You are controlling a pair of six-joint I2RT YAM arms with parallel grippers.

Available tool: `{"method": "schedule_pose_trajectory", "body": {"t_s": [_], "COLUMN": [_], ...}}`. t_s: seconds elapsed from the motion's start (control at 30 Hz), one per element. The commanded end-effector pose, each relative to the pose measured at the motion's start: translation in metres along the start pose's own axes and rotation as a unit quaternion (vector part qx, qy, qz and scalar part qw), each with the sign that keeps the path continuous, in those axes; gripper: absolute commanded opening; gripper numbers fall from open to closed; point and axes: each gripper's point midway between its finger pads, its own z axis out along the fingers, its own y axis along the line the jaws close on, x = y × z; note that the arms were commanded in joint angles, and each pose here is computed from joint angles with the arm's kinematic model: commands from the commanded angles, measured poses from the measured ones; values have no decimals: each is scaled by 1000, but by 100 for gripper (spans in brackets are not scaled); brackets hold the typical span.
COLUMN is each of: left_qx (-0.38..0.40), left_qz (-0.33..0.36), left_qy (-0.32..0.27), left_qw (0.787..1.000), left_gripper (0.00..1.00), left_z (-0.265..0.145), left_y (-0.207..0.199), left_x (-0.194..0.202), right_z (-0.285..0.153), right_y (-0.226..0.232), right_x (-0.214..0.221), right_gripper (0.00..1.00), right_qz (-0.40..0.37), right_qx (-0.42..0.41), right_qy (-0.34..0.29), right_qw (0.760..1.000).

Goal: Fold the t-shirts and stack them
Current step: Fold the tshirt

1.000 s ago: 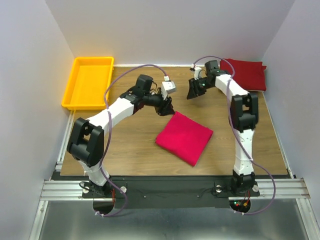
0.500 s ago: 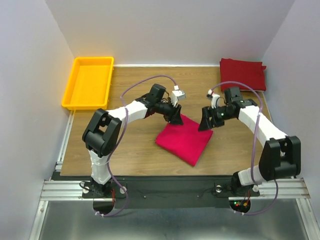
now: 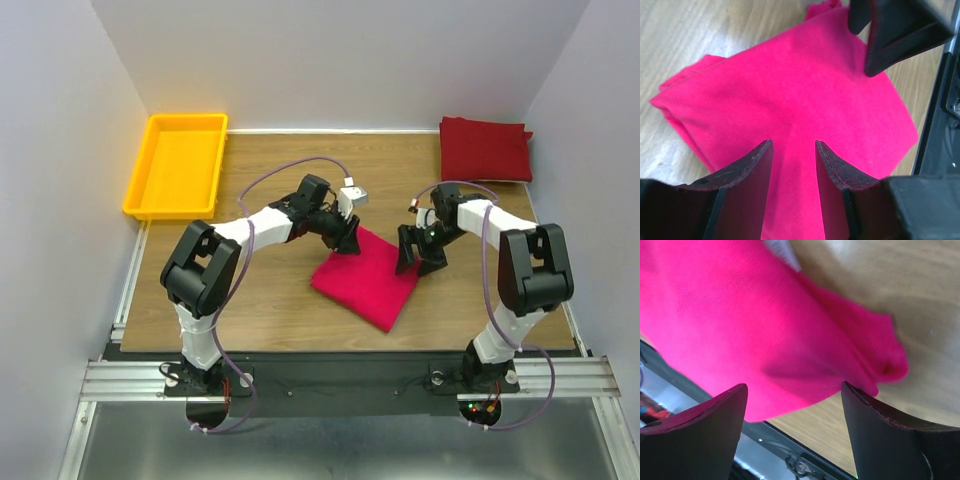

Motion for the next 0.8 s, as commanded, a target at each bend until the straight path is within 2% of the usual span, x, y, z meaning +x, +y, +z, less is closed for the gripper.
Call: {"method": "schedule_pose_trajectory", "body": {"t_s": [0.0, 0.13, 0.27, 0.43, 0.53, 0.7, 0.77], "left_qx": [-12, -13, -20, -62, -75, -91, -76], "left_qz": [43, 37, 3, -45, -86, -102, -87], "left_qy": [-43, -52, -44, -12, -21, -57, -75], "left_qw": [998, 998, 999, 997, 993, 989, 990], "left_gripper": [50, 50, 50, 46, 43, 40, 40], "left_z": [-22, -29, -29, -18, -22, -44, -55], "left_y": [-9, -5, 12, 63, 97, 135, 133], "left_x": [-29, -30, -18, 9, 13, -4, -20], "right_z": [8, 22, 23, 30, 30, 21, 6], "right_y": [-5, -19, -18, -20, -25, -29, -18], "right_x": [3, -17, -83, -128, -145, -170, -188], "right_gripper": [82, 81, 77, 76, 76, 76, 76], "right_qz": [38, 27, -8, -21, -30, -59, -86], "right_qx": [8, 22, 18, 17, 30, 51, 45], "right_qy": [34, 18, -41, -64, -78, -112, -143], "right_qw": [999, 999, 999, 998, 996, 991, 985]}}
